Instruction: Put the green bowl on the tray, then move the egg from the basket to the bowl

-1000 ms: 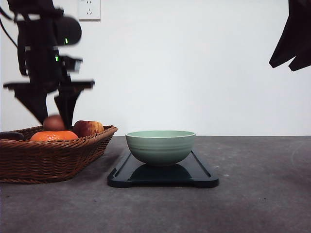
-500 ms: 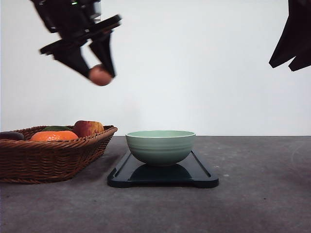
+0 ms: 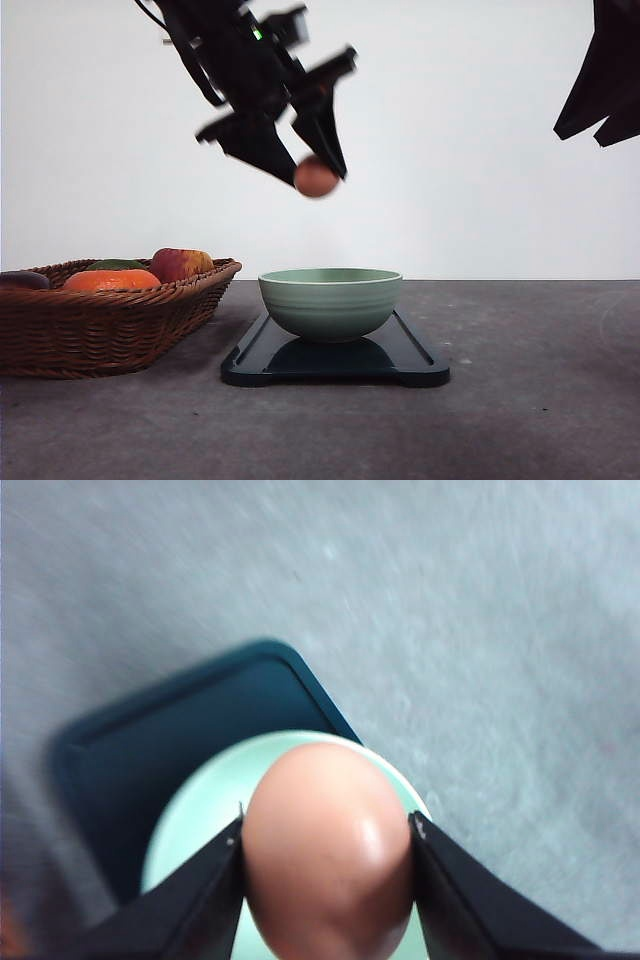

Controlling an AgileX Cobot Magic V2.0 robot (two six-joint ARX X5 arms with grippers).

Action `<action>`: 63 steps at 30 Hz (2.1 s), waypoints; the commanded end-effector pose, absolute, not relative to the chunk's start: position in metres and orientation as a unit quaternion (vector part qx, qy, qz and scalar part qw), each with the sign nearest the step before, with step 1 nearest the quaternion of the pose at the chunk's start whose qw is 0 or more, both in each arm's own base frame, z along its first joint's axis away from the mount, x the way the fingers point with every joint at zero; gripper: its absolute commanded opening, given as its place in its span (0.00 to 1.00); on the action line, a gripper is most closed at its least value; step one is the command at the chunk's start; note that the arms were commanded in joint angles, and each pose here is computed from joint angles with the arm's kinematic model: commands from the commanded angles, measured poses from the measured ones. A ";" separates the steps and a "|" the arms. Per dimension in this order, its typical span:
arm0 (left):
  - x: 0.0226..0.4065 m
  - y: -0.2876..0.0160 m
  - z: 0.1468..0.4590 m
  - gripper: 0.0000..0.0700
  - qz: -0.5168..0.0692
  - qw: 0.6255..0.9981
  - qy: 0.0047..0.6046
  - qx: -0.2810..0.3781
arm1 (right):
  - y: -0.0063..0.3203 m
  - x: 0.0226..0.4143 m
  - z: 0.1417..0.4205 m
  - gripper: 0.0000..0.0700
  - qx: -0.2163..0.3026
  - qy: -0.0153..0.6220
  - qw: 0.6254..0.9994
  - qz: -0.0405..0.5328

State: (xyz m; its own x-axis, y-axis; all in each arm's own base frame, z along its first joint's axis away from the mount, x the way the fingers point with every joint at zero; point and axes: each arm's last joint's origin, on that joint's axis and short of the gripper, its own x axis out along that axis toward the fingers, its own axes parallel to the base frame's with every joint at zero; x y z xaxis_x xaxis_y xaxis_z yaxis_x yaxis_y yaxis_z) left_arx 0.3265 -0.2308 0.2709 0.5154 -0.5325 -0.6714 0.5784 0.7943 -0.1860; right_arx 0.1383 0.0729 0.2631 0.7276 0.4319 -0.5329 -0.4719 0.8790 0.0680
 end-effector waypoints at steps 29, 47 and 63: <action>0.350 -0.265 0.187 0.46 -0.317 0.845 0.426 0.071 | 0.074 0.139 0.264 0.40 -0.040 0.276 0.928 0.247; 0.354 -0.261 0.234 0.50 -0.297 0.833 0.459 0.084 | 0.074 0.138 0.261 0.40 -0.043 0.288 0.925 0.246; 0.293 -0.205 0.312 0.50 -0.315 0.868 0.378 0.075 | 0.074 0.138 0.262 0.40 -0.043 0.287 0.925 0.246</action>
State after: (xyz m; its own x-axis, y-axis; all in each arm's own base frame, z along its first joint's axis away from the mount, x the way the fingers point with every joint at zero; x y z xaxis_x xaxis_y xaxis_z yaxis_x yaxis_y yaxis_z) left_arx 0.2957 -0.2050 0.3169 0.5232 -0.4885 -0.6983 0.6005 0.7927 -0.1046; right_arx 0.1371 0.0723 0.2610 0.7145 0.4261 -0.5550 -0.4709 0.8795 0.0690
